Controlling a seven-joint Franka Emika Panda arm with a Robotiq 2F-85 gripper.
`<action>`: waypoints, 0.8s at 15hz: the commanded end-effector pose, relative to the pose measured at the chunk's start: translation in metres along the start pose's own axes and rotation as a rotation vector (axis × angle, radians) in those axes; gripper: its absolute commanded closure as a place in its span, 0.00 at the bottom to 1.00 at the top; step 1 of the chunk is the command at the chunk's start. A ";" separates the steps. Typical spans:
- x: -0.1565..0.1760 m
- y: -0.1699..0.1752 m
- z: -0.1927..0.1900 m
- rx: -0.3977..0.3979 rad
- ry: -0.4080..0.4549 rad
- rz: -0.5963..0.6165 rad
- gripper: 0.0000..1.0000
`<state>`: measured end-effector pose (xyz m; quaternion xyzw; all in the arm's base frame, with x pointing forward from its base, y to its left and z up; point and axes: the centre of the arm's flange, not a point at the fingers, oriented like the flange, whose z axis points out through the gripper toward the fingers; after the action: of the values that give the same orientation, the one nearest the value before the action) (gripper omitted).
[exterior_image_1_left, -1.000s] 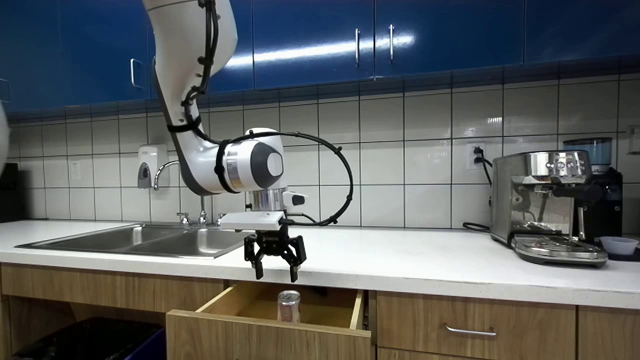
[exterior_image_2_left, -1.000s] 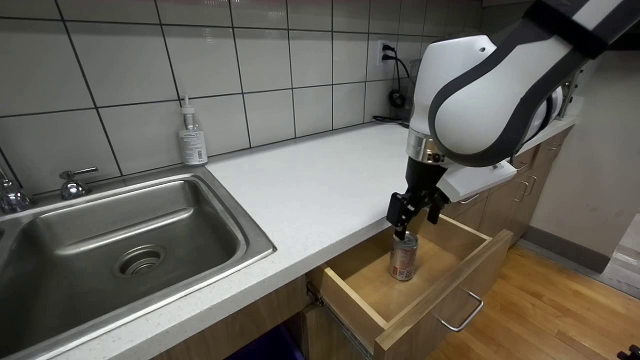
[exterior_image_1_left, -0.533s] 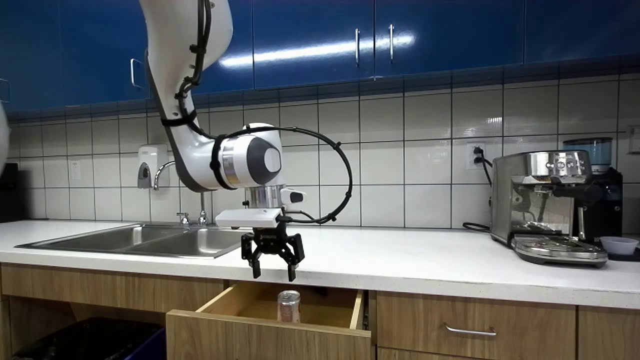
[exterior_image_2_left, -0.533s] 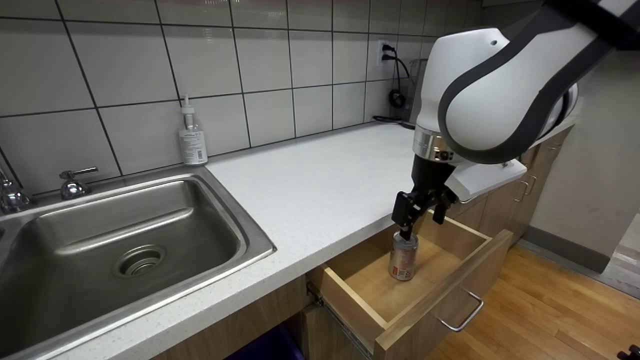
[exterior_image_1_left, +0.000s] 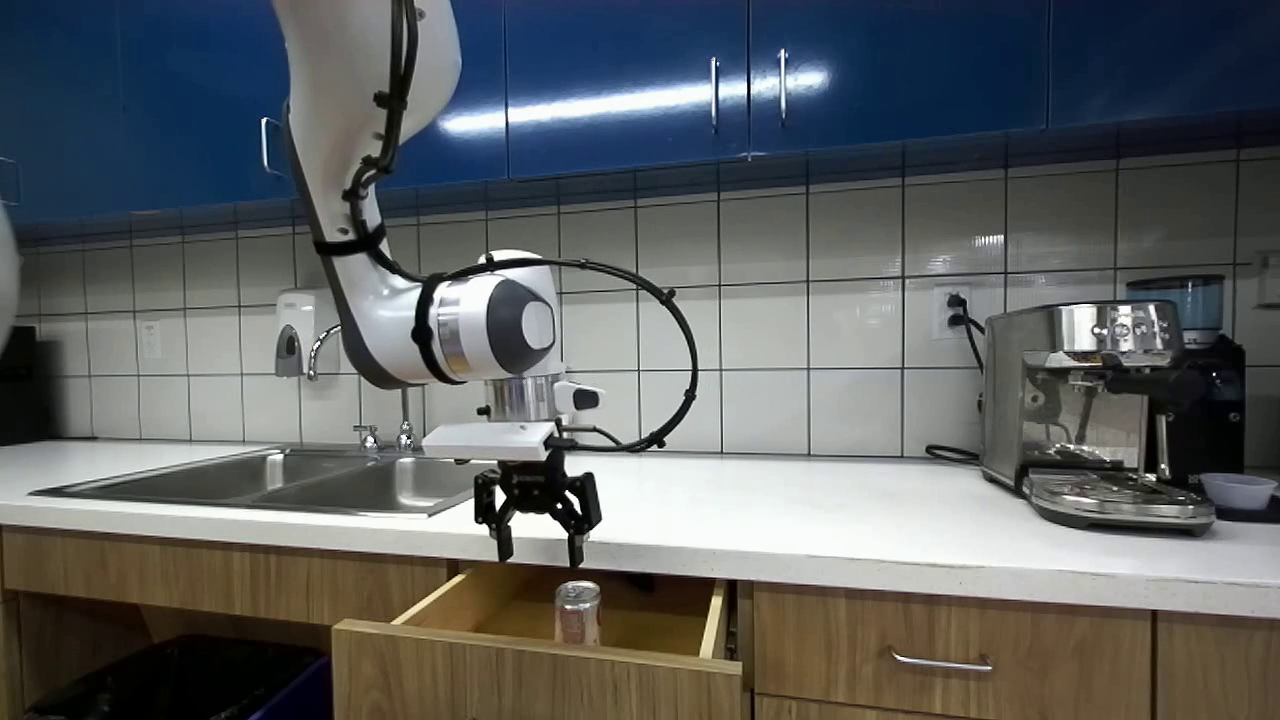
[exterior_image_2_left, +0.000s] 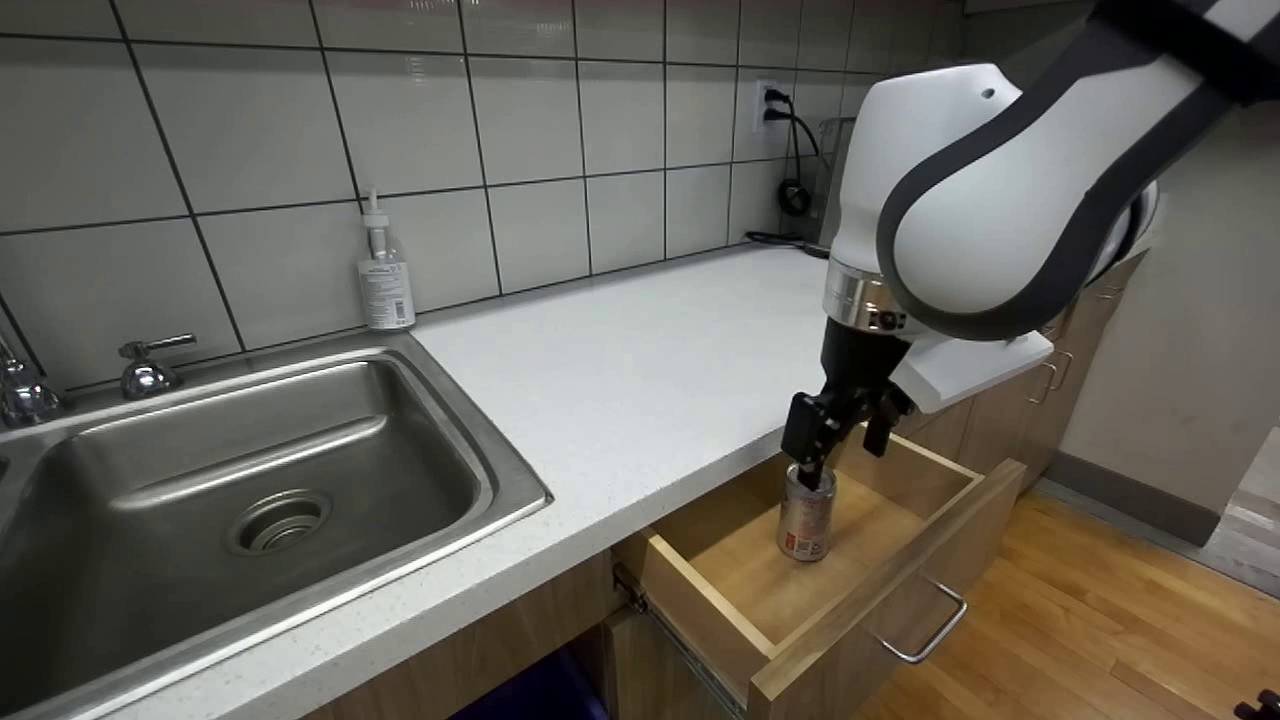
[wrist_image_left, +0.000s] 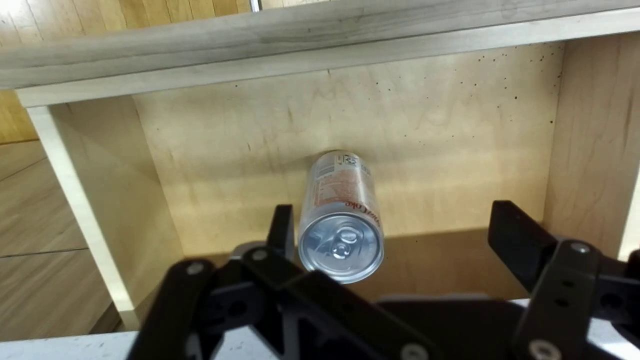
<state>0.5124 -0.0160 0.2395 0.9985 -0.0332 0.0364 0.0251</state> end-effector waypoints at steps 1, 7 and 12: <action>-0.021 -0.013 -0.006 0.002 0.018 -0.033 0.00; -0.042 -0.022 0.005 0.013 -0.001 -0.052 0.00; -0.058 -0.024 0.003 0.023 -0.013 -0.059 0.00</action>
<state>0.4747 0.0067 0.2186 0.9995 -0.0106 0.0214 0.0196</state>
